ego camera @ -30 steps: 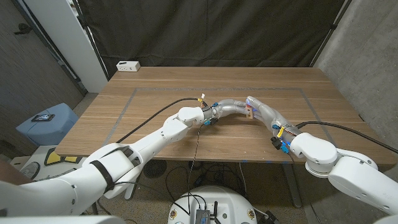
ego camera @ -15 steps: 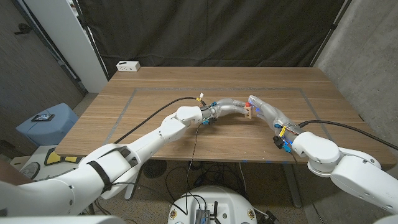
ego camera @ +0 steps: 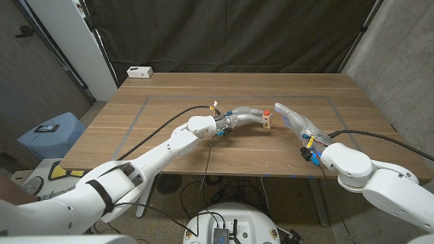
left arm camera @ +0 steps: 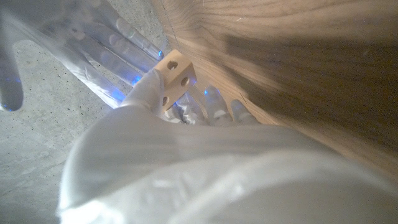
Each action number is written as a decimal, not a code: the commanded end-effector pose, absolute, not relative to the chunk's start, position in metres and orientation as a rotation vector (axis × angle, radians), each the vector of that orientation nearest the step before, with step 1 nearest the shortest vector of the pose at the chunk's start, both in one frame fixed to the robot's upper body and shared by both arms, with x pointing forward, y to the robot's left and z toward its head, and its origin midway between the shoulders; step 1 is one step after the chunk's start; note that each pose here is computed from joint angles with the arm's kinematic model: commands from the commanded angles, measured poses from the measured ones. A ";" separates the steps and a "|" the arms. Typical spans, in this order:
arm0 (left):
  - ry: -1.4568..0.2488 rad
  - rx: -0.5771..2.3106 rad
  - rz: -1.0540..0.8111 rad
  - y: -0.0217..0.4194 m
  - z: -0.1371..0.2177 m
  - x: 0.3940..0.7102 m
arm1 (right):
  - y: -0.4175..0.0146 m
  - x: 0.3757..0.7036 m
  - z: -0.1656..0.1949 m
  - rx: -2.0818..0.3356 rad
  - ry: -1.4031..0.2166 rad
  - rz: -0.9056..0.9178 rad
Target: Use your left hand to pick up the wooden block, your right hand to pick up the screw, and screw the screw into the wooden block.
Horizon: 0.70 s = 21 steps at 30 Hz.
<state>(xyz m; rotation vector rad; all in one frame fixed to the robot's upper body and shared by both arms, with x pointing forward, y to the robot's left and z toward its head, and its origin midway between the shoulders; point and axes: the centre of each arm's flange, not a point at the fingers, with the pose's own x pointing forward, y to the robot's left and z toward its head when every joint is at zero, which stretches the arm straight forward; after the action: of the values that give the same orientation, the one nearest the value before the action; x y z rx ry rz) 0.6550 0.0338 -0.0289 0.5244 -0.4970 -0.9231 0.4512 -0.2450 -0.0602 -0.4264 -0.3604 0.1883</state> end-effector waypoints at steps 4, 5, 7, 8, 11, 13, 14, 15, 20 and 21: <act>-0.523 0.534 -0.893 0.055 -0.021 0.649 | -0.248 0.451 -0.057 -0.422 -0.390 0.148; -0.525 0.535 -0.892 0.056 -0.020 0.649 | -0.248 0.451 -0.057 -0.422 -0.394 0.145; -0.529 0.538 -0.890 0.058 -0.018 0.648 | -0.247 0.452 -0.056 -0.418 -0.399 0.137; -0.532 0.539 -0.888 0.060 -0.017 0.648 | -0.247 0.452 -0.055 -0.415 -0.401 0.134; -0.536 0.536 -0.878 0.065 -0.014 0.648 | -0.245 0.453 -0.054 -0.408 -0.414 0.127; -0.540 0.531 -0.865 0.069 -0.013 0.649 | -0.245 0.453 -0.053 -0.403 -0.423 0.123; -0.543 0.530 -0.860 0.070 -0.012 0.649 | -0.245 0.454 -0.053 -0.405 -0.427 0.122; -0.547 0.531 -0.857 0.072 -0.010 0.649 | -0.245 0.454 -0.053 -0.403 -0.430 0.119; -0.562 0.543 -0.841 0.084 -0.002 0.650 | -0.241 0.460 -0.050 -0.388 -0.453 0.108; -0.563 0.544 -0.841 0.085 -0.002 0.651 | -0.240 0.461 -0.050 -0.386 -0.456 0.106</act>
<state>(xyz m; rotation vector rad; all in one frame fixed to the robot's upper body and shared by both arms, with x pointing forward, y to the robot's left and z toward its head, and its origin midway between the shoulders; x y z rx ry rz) 0.6500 0.0662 -0.0139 0.5341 -0.5357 -0.8704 0.4543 -0.2454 -0.0543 -0.4056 -0.4159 0.1283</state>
